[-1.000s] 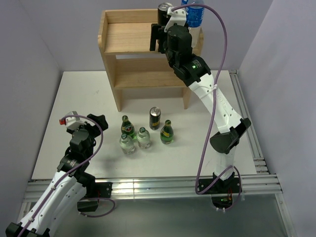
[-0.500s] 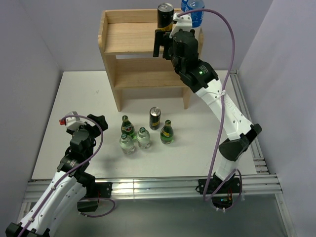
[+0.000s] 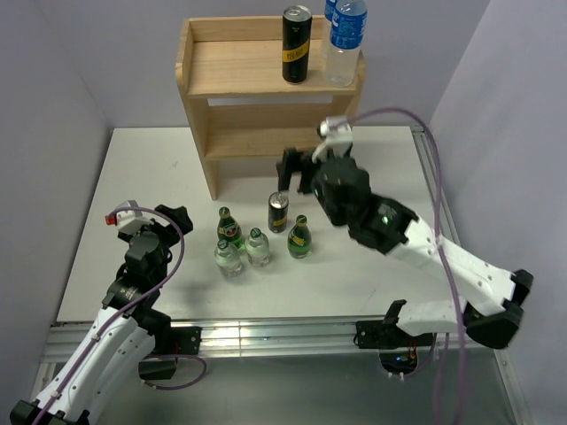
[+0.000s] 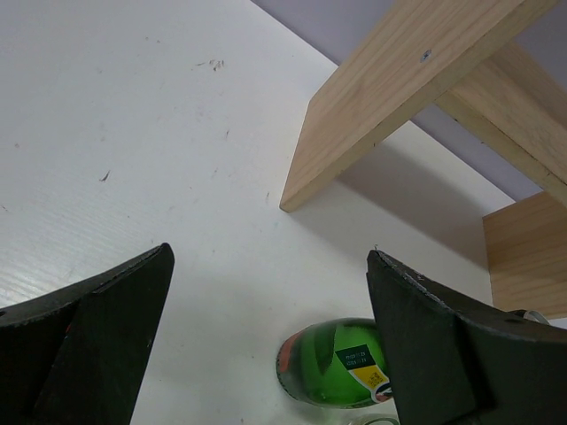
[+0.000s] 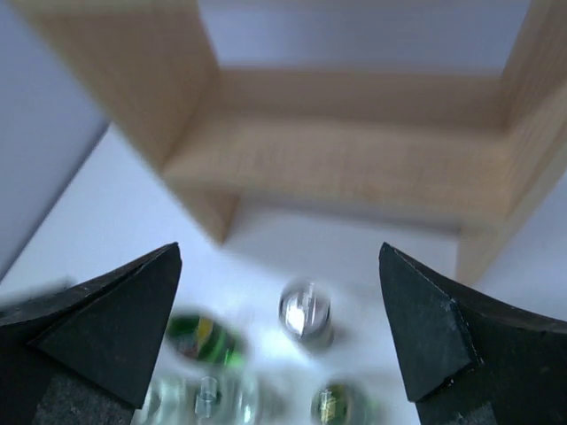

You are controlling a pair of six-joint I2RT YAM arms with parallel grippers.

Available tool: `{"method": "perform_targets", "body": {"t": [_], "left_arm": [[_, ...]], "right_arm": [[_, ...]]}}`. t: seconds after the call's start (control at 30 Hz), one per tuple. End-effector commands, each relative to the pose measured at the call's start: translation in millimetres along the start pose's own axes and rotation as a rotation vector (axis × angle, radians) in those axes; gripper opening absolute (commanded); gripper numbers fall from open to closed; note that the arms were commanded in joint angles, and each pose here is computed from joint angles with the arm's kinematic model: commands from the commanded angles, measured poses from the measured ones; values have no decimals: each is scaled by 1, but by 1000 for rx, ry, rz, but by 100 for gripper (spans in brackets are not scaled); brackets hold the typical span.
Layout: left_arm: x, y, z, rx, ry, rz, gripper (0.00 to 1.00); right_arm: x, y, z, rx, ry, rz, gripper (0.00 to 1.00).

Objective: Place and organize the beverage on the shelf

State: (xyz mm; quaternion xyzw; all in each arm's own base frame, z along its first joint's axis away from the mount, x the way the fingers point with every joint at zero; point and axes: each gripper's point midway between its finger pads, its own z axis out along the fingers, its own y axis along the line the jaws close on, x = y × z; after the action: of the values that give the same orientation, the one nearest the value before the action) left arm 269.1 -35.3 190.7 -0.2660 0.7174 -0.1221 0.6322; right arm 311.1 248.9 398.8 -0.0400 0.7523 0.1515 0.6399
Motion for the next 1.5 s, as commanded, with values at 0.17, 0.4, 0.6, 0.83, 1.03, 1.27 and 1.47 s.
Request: {"method": "perform_targets", "body": {"t": [0.17,0.4,0.6,0.83,1.03,1.27,1.47], "left_arm": [[-6,-6,0,14,-18,-27,99],[-4,-2,2,-6,-17,-17,99],[-4,0,0,-8,-25,-20,99],[-4,0,1,-9,-24,-16,99],[-4,0,1,-8,-22,-14,99],[-3,-2,0,2,-20,-17,99],[-3,-1,1,2,-20,-14,99]], "right_arm": [[156,-31,-59,10,123,190,100],[247,-39,-65,0,229,219,100],[285,-37,-55,6,262,209,100],[300,-24,-35,11,263,175,100],[315,-30,-17,59,263,161,100],[326,-38,-3,109,228,160,100],[328,-45,9,159,185,136,100]]}}
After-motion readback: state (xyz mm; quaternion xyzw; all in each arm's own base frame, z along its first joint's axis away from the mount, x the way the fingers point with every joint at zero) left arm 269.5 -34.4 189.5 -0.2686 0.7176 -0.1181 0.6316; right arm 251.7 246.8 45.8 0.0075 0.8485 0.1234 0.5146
